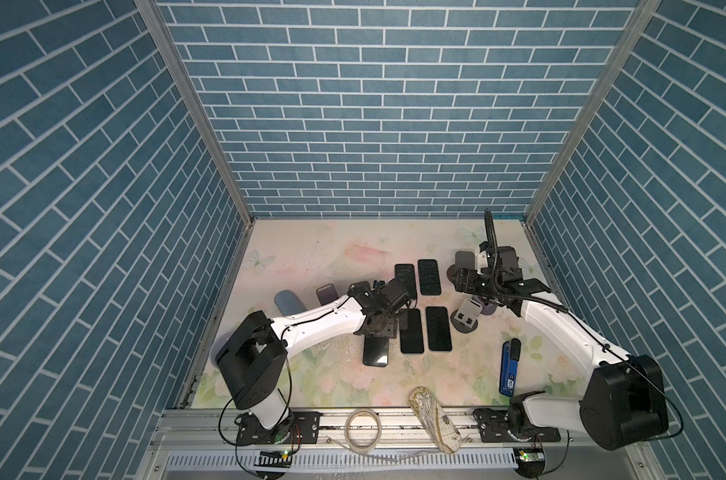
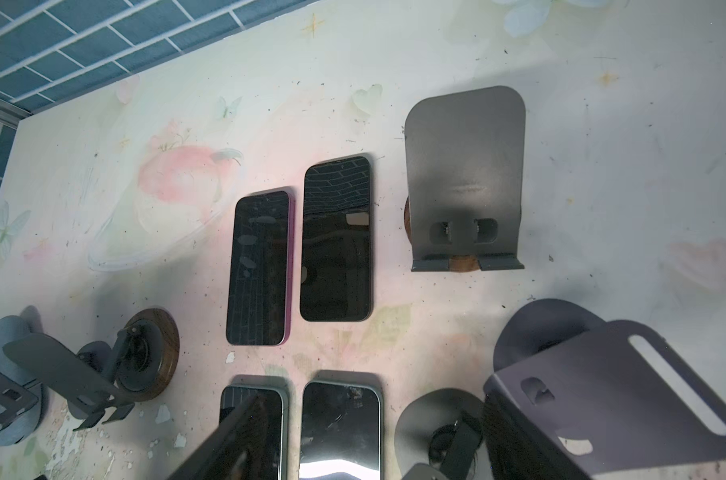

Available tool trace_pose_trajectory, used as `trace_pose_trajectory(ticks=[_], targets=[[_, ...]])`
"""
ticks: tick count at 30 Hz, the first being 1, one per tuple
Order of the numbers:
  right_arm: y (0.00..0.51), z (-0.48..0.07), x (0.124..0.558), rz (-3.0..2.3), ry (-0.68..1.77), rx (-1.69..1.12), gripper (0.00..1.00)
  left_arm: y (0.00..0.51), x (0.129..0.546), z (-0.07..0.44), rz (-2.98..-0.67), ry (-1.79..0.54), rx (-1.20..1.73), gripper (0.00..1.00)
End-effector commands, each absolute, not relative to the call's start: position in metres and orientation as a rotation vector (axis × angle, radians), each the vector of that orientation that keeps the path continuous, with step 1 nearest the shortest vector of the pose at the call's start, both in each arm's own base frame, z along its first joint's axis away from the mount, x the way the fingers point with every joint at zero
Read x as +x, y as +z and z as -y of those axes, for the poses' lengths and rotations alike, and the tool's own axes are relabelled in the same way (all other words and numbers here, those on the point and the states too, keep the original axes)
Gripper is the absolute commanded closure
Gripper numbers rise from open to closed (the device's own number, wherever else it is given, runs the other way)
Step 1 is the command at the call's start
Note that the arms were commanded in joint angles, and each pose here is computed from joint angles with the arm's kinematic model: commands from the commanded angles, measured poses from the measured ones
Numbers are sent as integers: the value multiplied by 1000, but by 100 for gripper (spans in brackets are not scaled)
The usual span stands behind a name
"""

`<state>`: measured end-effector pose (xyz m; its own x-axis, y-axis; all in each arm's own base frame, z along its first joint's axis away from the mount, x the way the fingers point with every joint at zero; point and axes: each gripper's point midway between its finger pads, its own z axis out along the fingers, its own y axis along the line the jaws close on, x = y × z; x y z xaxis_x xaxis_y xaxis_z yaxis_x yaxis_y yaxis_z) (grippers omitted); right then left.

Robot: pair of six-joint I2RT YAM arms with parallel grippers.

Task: Remove the phone from the phone stand

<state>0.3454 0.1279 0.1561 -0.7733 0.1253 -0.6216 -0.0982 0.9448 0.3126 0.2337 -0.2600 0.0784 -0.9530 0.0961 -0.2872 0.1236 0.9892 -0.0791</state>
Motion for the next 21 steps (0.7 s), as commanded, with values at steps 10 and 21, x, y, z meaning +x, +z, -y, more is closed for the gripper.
trace_pose_trajectory(ticks=[10,21], targets=[[149,-118,329,-2419,391,42,18,42,217,258,-2988,-55,131,41],[142,-112,326,-2424,352,46,18,21,218,260,-3067,-22,123,40]])
